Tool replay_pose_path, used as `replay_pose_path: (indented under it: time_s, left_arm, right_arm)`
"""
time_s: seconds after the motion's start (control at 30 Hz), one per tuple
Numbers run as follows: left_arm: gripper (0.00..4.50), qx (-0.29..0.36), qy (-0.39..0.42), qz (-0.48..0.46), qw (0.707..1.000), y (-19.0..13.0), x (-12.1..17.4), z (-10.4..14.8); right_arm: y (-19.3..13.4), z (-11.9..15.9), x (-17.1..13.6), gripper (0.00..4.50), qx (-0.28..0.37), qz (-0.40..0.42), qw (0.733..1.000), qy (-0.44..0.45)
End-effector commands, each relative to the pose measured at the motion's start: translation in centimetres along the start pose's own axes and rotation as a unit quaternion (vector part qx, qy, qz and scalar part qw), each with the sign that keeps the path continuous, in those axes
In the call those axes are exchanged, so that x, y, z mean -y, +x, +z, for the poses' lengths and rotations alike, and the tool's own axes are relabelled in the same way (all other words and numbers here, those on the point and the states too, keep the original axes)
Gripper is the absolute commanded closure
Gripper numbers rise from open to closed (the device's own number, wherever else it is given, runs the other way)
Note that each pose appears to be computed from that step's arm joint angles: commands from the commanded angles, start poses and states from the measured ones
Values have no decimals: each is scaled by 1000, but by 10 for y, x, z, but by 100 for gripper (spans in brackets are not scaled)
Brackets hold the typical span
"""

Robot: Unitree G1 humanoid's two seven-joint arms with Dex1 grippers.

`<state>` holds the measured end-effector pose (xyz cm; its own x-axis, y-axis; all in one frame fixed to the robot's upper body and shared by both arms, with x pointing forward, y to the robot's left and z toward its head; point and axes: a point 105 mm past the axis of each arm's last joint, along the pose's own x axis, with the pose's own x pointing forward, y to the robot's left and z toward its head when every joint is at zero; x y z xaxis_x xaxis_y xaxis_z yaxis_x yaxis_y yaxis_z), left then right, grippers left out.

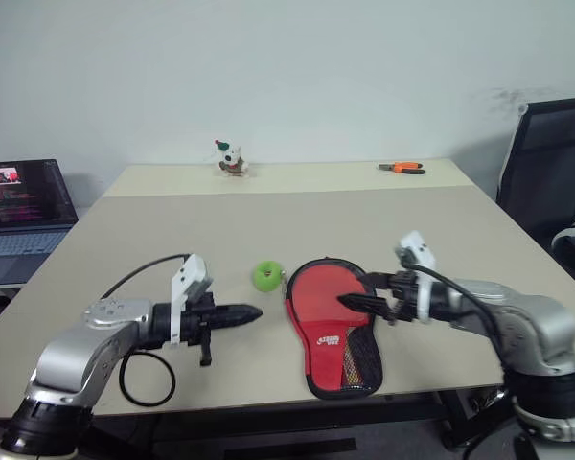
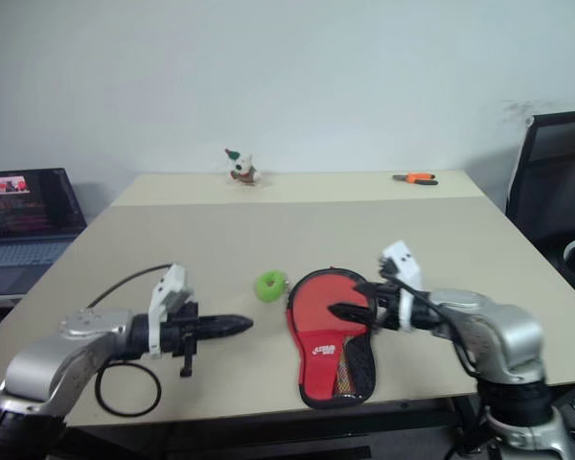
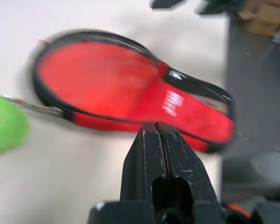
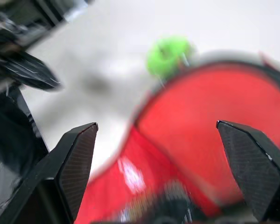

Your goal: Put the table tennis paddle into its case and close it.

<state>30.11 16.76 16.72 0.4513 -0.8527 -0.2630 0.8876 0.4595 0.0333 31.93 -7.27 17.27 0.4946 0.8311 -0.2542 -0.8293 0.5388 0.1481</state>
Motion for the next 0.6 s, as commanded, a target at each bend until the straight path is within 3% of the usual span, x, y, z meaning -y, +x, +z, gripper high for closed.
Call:
replay_pose_path:
  time_s: [0.03,0.33,0.37,0.6]
  left_arm:
    - [353,2,32,83,996,4,-30,5]
    - [23,1,15,208,978,27,-89,2]
    - [3,-5,1,212,977,32,-95,-1]
    - [3,-48,-27,162,985,67,-103,-15]
  right_arm:
    - [27,-13,10,0,-6,-31,999,-27]
    - [47,-40,18,0,-32,-66,997,-36]
    - [47,-43,19,0,-36,-72,996,-34]
    - [50,-47,20,0,-41,-85,995,-37]
